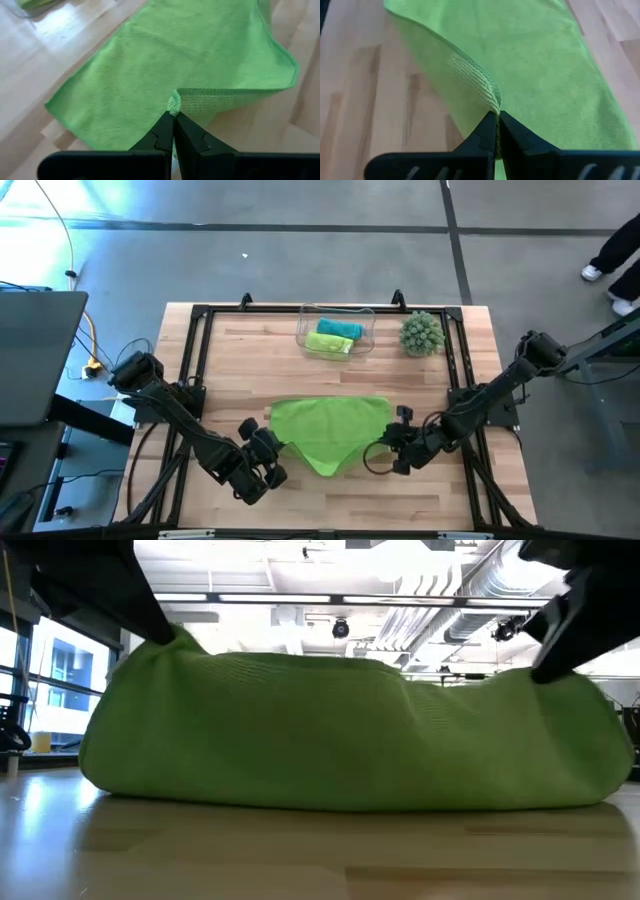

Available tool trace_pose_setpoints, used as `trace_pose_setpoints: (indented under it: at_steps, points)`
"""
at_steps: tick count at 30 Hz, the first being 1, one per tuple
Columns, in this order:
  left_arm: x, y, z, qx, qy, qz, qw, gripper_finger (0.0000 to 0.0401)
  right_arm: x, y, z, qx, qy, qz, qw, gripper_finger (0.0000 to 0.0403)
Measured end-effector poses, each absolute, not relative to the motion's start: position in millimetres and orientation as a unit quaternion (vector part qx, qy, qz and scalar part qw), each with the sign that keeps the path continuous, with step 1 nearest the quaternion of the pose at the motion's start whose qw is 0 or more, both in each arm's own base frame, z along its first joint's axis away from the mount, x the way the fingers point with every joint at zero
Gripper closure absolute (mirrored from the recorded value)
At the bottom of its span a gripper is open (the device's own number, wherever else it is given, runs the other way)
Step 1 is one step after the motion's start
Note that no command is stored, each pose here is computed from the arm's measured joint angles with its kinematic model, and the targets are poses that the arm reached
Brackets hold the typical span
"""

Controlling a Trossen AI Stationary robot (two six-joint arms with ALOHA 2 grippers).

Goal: Roll microfiber towels into tight, uniform cylinder then place into a basket
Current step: Fold the green microfiber cloth

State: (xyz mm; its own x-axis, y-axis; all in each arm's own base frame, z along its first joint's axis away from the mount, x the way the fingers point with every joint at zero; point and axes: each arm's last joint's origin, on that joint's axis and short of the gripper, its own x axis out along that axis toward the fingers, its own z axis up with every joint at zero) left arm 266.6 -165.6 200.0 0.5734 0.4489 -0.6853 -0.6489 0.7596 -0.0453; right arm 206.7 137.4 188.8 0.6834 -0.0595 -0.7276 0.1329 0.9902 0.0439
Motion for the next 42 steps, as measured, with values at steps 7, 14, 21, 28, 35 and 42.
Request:
trace_pose_setpoints:
  at_steps: [7, 14, 21, 28, 35, 42]
  points:
    - [267, -155, 199, -0.139, 0.336, 0.345, 0.865, 0.0400, 214, 122, 188, 0.069, 0.397, -0.092, 0.911, 0.0403]
    - [263, -145, 198, -0.153, 0.332, 0.392, 0.844, 0.0400, 218, 109, 186, 0.109, 0.402, -0.138, 0.899, 0.0403]
    - [266, -137, 198, -0.163, 0.325, 0.411, 0.836, 0.0400, 224, 97, 186, 0.120, 0.401, -0.166, 0.893, 0.0403]
    - [270, -122, 197, -0.159, 0.329, 0.436, 0.822, 0.0400, 224, 84, 184, 0.098, 0.407, -0.206, 0.884, 0.0403]
    - [273, -111, 197, -0.150, 0.336, 0.453, 0.812, 0.0401, 226, 75, 184, 0.104, 0.408, -0.223, 0.879, 0.0403]
    - [277, -99, 197, -0.119, 0.354, 0.454, 0.809, 0.0401, 226, 67, 182, 0.104, 0.418, -0.242, 0.869, 0.0403]
